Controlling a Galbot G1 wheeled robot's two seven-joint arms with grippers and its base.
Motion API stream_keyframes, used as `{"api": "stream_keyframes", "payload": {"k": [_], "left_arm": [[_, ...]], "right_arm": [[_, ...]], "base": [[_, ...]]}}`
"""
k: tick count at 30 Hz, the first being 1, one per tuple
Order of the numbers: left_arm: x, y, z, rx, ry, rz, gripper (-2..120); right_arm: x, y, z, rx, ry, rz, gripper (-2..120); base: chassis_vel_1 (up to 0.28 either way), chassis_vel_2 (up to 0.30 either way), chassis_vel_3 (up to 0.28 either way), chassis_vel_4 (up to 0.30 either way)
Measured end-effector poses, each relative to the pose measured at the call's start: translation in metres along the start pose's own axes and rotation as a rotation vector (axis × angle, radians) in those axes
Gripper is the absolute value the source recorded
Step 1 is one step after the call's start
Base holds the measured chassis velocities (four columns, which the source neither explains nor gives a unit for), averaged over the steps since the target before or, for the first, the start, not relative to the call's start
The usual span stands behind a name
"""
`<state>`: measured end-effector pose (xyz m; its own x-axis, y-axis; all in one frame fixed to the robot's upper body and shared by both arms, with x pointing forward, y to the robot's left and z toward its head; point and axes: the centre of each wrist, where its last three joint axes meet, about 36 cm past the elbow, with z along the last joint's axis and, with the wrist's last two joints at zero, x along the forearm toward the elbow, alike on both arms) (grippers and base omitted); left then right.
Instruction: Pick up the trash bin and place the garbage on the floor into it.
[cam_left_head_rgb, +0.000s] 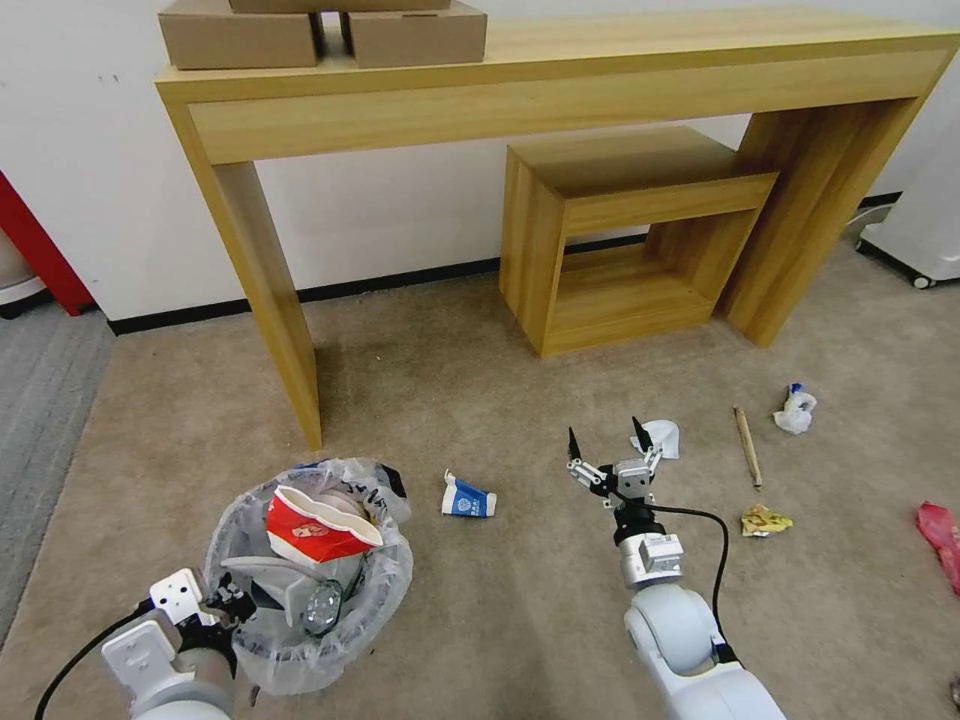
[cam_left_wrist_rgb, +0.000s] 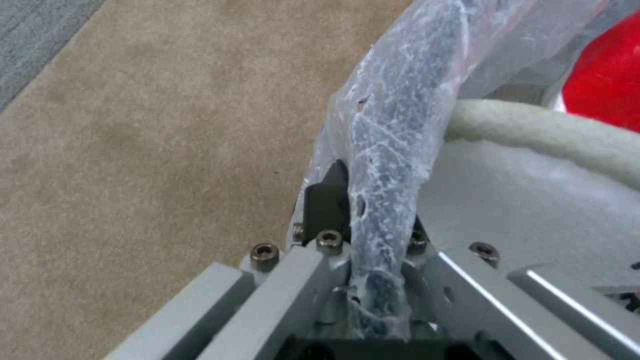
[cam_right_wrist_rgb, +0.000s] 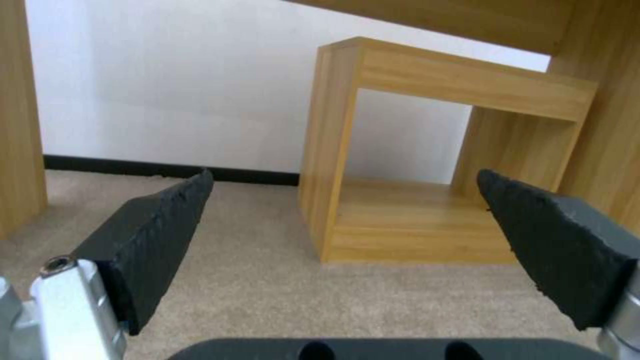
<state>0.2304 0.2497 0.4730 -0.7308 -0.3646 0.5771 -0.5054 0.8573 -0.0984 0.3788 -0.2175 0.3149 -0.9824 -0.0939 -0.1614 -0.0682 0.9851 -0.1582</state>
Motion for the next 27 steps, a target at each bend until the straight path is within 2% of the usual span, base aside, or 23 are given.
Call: {"api": "stream_keyframes", "payload": {"k": [6,15,27], "left_arm": [[0.0016,-0.0011,0.0027,-0.003,0.0,-0.005,0],[0.0023,-0.0024,0.0045,-0.005,0.007,0.002,0],[0.0016,-0.0018,0.005,-0.014,0.006,0.008,0]], "right_arm": [[0.0059,-0.0067,0.0037,0.01,-0.011,0.004,100],[0.0064,-0.0056,0.0027,-0.015,-0.056,-0.002,100],[0.0061,-0.0019,0.0059,-0.028,-0.061,-0.015,100]], "base": [[0.0,0.0,0.0,0.0],[0.0,0.0,0.0,0.0],[0.0,0.0,0.0,0.0]]}}
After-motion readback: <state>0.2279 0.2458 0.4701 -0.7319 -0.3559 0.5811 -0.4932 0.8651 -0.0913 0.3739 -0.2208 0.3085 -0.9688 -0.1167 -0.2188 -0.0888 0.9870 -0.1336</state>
